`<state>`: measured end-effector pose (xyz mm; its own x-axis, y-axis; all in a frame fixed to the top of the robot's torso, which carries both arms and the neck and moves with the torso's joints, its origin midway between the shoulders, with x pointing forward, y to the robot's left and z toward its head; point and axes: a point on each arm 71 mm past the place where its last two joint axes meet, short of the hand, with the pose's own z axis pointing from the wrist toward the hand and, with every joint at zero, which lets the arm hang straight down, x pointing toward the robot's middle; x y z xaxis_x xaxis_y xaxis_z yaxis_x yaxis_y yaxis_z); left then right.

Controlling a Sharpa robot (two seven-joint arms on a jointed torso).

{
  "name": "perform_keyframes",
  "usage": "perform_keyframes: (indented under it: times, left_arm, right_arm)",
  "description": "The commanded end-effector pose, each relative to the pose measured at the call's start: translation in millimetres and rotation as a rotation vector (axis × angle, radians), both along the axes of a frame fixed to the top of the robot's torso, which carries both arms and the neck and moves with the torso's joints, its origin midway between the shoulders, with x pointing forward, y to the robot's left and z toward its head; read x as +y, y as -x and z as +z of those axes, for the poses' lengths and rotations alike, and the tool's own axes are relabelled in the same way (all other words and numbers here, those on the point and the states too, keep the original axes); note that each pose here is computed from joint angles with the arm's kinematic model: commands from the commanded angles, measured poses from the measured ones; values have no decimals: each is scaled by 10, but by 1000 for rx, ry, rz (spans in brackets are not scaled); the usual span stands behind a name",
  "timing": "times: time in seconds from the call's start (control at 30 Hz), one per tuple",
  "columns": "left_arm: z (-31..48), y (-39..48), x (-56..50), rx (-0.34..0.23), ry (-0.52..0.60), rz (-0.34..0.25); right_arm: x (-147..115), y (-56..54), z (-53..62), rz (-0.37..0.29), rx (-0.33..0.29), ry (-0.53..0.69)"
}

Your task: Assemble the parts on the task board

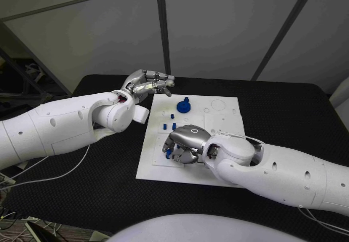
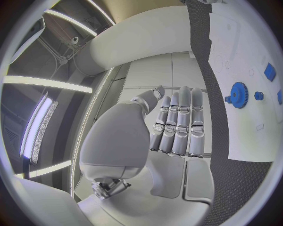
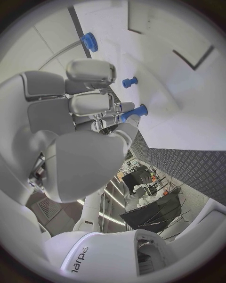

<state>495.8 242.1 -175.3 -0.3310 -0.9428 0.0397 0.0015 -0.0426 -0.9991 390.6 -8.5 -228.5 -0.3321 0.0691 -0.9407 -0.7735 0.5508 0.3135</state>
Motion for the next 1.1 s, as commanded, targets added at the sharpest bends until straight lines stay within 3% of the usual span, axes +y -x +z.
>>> perform_keyframes:
  times: [0.03, 0.5, 0.8, 0.97, 1.1]
  left_arm:
    - [13, 3, -9, -3, 6, -10]
    - [13, 5, 5, -1, 6, -6]
    - [5, -4, 13, 6, 13, -1]
    - [2, -7, 14, 6, 14, -2]
    - [3, -3, 13, 5, 15, -3]
  right_arm:
    - [-8, 12, -49, 3, 5, 27]
    - [-30, 37, 49, -6, -45, -78]
    - [-162, 67, 166, -17, -78, -215]
    - [-390, 58, 197, -64, -36, -237]
    - [-685, -58, 238, -164, 49, -217]
